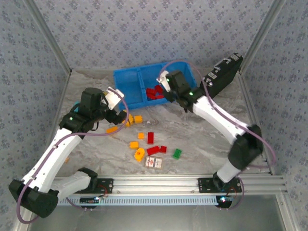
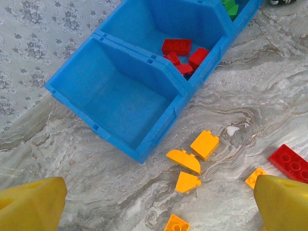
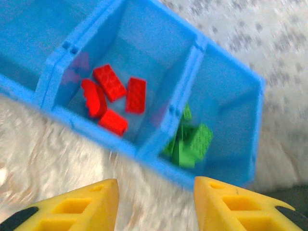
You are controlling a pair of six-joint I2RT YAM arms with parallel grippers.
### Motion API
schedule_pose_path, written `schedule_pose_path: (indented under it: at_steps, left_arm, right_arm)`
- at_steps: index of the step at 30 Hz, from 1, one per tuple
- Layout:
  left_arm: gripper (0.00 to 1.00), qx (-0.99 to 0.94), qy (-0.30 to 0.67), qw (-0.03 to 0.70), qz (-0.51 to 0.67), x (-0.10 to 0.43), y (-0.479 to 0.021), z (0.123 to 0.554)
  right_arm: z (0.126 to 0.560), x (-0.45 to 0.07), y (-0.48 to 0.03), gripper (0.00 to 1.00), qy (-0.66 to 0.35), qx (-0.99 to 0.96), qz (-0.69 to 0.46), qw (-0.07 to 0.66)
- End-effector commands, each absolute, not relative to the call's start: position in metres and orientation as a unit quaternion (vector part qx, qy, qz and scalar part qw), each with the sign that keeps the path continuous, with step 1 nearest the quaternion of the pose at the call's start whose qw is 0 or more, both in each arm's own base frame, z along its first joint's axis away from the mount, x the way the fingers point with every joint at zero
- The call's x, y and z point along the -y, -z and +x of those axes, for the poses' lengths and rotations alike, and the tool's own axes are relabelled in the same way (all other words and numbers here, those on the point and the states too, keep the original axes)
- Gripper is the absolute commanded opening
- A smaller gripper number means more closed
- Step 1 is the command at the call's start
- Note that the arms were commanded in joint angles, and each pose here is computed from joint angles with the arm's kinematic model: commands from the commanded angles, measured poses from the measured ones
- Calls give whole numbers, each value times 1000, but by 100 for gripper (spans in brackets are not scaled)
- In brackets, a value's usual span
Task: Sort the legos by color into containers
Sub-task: Place the lego in the container, then pick up the lego from the bottom-center of the table.
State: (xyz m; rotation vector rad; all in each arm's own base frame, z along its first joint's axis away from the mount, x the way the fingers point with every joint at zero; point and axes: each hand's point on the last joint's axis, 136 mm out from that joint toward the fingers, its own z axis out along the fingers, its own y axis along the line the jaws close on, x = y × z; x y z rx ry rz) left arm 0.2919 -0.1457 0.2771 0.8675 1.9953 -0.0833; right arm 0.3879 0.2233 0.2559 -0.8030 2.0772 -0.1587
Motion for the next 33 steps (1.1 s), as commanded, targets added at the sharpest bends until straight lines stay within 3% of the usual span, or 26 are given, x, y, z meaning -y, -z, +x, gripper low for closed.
schedule_pose_path:
  at_steps: [1, 7, 13, 21, 25, 33]
  left_arm:
    - [100, -795, 48, 497, 345, 152, -298, 294]
    - [100, -795, 68, 502, 333, 157, -304, 296]
    - [100, -780, 88, 521, 335, 159, -316, 284]
    - [100, -772, 101, 533, 330, 157, -322, 272]
    - [100, -769, 106, 539, 327, 155, -324, 267]
    - [100, -756, 119, 555, 325, 153, -329, 253]
  right_arm:
    - [326, -173, -229, 45, 85, -902, -191, 377]
    - [252, -125, -193, 41, -17, -943, 72, 324]
    - [189, -126, -126, 43, -105, -935, 226, 251]
    - [154, -136, -102, 45, -135, -927, 268, 224]
    - [148, -149, -93, 57, -143, -927, 265, 223]
    - [144, -166, -79, 61, -134, -933, 258, 209]
